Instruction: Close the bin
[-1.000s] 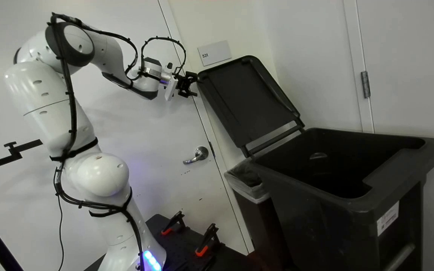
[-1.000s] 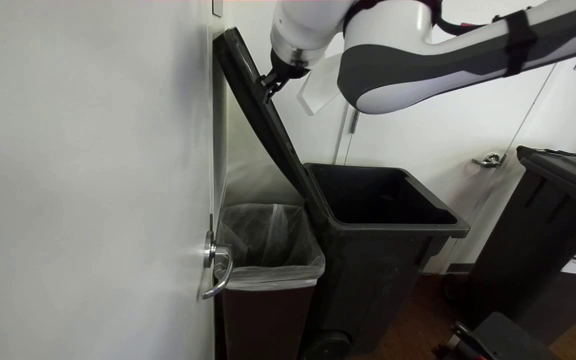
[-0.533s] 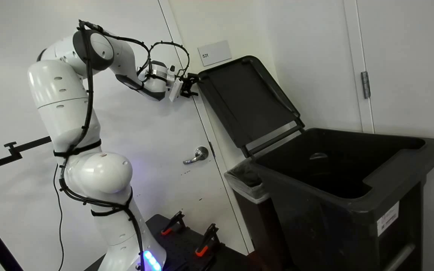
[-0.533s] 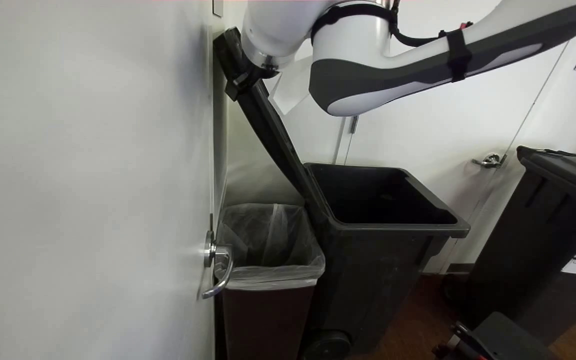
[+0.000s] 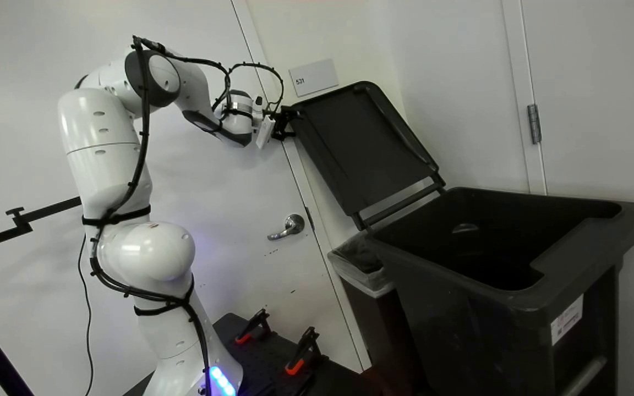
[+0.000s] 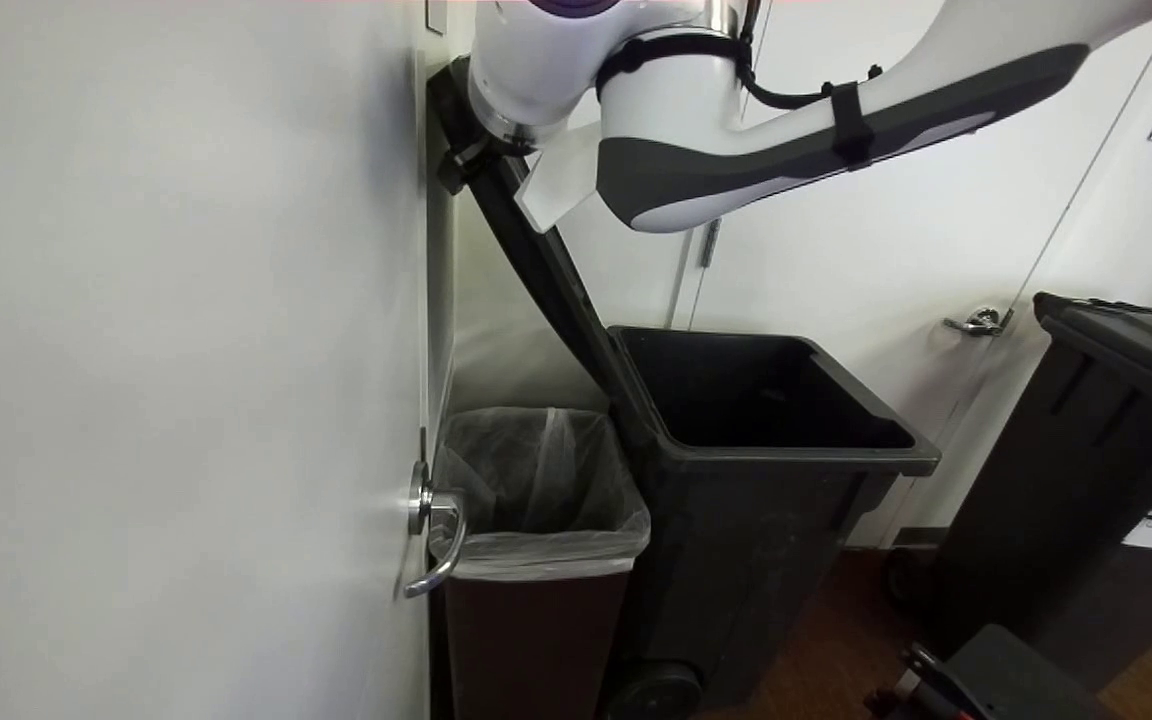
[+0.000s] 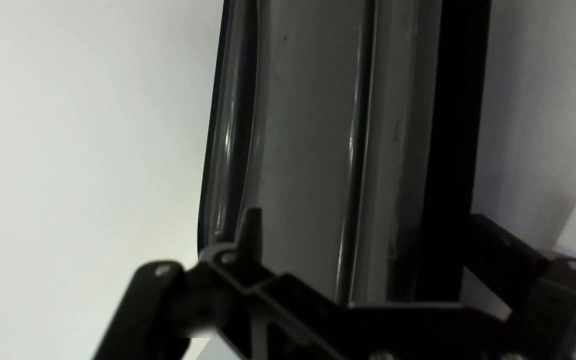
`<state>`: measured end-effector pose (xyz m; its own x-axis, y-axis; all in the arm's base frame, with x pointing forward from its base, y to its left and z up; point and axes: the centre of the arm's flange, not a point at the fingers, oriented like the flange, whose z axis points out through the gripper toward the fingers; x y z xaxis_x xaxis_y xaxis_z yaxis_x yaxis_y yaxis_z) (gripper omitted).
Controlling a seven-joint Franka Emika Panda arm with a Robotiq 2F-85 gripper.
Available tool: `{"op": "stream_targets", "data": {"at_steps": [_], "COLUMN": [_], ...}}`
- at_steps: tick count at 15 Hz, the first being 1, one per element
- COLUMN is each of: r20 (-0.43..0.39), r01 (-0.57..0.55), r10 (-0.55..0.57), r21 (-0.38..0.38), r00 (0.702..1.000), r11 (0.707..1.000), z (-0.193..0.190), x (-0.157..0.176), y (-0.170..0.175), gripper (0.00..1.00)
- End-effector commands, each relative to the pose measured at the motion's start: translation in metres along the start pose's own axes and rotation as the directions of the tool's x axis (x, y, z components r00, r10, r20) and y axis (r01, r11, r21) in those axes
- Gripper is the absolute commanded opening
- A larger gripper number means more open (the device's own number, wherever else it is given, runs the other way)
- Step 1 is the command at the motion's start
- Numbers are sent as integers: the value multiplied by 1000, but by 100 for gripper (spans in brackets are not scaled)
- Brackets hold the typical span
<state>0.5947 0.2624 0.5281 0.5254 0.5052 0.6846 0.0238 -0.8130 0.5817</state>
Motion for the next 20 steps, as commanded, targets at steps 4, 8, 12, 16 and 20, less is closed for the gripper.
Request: {"op": "stream_targets", "data": {"at_steps": [4, 8, 12, 16, 20], "r20": [6, 31, 61, 67, 62], "r01": [-80, -80, -104, -117, -108], "r10": [80, 81, 102, 115, 108], "r21": [-43, -3, 32, 33, -9], "r00": [997, 996, 993, 991, 992], "r11": [996, 997, 994, 993, 994], "z": [18, 13, 4, 9, 22], "x": [7, 8, 13, 18, 18], "y": [4, -1, -3, -2, 1], "gripper": [100, 100, 100, 100, 100]}}
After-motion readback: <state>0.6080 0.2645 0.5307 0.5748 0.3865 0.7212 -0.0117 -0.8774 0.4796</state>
